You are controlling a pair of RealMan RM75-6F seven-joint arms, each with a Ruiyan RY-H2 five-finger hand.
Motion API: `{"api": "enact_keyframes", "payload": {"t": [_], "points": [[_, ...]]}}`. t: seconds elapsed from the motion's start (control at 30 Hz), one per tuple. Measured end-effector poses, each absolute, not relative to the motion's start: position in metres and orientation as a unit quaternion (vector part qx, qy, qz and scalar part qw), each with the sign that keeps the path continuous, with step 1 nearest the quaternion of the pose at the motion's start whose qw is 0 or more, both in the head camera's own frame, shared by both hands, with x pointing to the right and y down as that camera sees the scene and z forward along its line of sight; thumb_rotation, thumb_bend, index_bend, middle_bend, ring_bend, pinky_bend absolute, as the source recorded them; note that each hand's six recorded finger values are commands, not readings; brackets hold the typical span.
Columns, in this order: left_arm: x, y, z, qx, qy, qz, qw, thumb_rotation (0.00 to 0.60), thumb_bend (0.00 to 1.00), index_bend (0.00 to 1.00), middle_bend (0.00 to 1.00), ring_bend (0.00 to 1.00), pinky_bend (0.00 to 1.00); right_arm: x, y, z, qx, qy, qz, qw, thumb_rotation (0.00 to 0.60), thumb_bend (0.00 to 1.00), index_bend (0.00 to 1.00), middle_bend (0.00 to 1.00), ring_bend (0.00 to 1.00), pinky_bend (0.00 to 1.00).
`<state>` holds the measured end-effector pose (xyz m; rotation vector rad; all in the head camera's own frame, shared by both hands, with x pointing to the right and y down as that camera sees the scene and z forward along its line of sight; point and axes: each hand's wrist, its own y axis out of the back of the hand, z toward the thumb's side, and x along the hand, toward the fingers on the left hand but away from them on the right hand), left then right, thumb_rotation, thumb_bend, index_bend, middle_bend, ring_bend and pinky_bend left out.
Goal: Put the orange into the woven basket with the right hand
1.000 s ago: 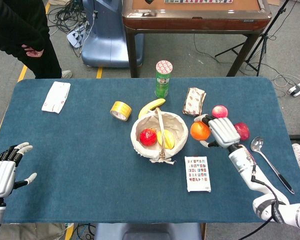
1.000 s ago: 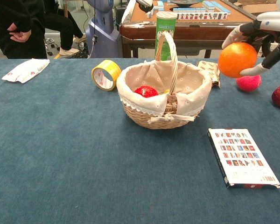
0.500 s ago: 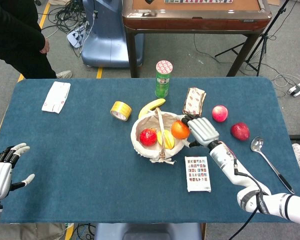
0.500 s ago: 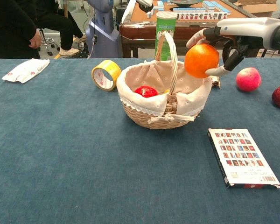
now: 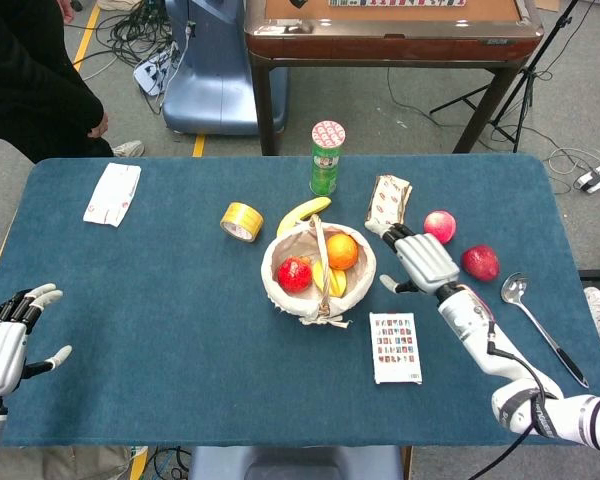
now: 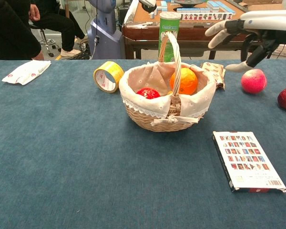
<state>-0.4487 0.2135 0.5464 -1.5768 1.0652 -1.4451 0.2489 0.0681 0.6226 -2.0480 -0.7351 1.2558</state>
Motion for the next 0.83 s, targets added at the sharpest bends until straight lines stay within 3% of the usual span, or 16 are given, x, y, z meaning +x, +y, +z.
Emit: {"api": "enact_keyframes", "payload": {"t": [0.37,0.83], "points": [[-0.454,0.215,0.548,-0.607,0.414,-0.569,0.368,0.600,0.17,0.28,0.19,0.17,0.23,0.367,0.116,0.590,-0.686,-0.339,0.539,0.352,0.600,0.32,0.10,0.19,0.15,0.44],[-0.445,0.213,0.551,-0.610,0.410,-0.568,0.370,0.600,0.17,0.28,0.19,0.17,0.23,0.436,0.179,0.546,-0.633,-0.395,0.551,0.374,0.600,0.31,0.10,0.20,0.16,0.44]]}}
